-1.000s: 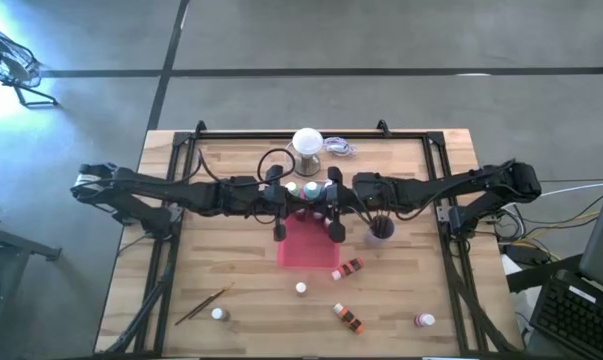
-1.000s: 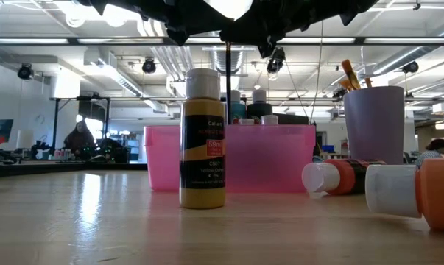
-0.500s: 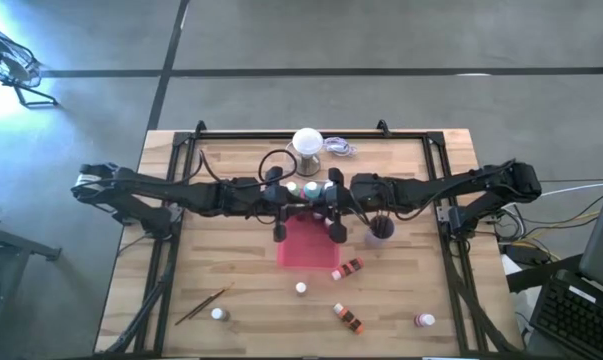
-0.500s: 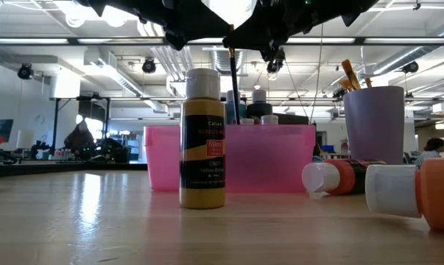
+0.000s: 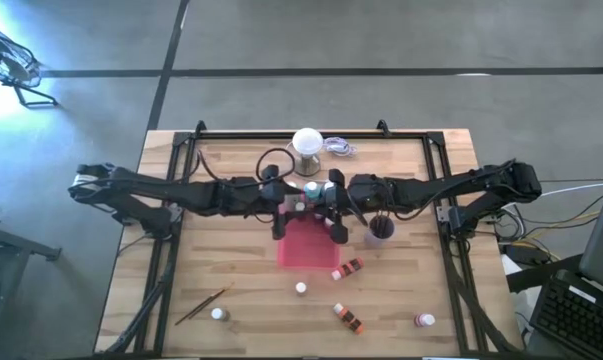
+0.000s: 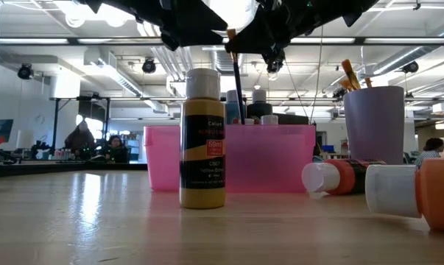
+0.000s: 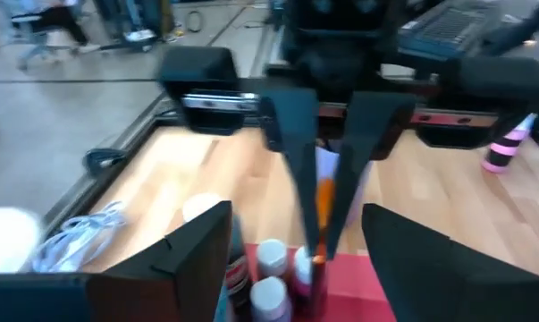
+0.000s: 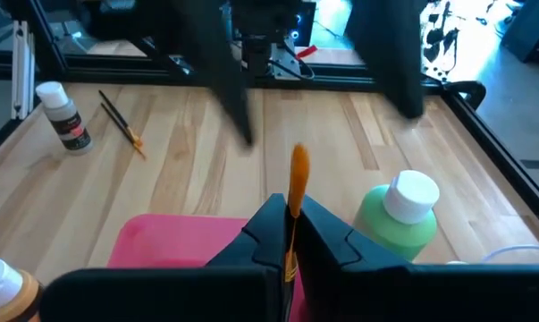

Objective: Pick & Place Paint Supplies
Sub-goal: Put the orange paintbrush into the purple cup

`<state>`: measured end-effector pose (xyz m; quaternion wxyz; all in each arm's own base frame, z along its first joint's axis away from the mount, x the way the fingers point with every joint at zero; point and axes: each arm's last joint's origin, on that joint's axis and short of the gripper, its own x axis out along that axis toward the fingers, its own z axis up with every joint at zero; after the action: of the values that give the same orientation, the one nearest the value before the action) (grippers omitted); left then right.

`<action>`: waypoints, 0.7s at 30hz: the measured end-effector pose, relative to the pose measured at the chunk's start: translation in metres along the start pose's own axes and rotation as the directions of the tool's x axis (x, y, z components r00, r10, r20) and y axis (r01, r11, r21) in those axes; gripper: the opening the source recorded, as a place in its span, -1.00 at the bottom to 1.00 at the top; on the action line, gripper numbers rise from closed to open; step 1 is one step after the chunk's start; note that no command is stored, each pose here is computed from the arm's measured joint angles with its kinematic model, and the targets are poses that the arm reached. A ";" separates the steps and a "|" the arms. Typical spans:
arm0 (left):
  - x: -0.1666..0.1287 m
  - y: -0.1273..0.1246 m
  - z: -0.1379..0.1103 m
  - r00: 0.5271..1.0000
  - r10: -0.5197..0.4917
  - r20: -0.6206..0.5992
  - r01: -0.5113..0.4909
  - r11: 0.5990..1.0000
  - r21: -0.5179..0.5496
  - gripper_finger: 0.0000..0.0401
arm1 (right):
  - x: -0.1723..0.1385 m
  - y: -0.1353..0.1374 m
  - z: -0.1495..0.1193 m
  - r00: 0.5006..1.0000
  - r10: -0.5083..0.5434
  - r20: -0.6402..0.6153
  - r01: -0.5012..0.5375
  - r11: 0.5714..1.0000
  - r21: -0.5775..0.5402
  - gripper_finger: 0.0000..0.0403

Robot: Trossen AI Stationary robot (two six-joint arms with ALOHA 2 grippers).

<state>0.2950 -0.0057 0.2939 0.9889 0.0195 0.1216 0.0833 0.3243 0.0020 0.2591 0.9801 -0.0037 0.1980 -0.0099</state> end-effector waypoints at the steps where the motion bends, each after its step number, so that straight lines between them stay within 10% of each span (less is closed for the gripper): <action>1: -0.004 0.002 0.002 1.000 0.025 0.002 -0.025 1.000 -0.001 0.28 | 0.000 0.000 0.000 1.000 0.000 -0.001 0.000 1.000 0.000 -0.93; 21: -0.085 0.025 -0.008 0.964 0.237 0.122 -0.227 0.970 -0.090 0.18 | -0.087 -0.006 0.028 0.984 -0.173 0.030 0.172 0.984 0.039 -0.95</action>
<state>0.2075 0.0043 0.3078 0.9782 0.0019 0.0498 0.2016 0.2548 -0.0021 0.3189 0.9787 -0.0032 0.1805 -0.0982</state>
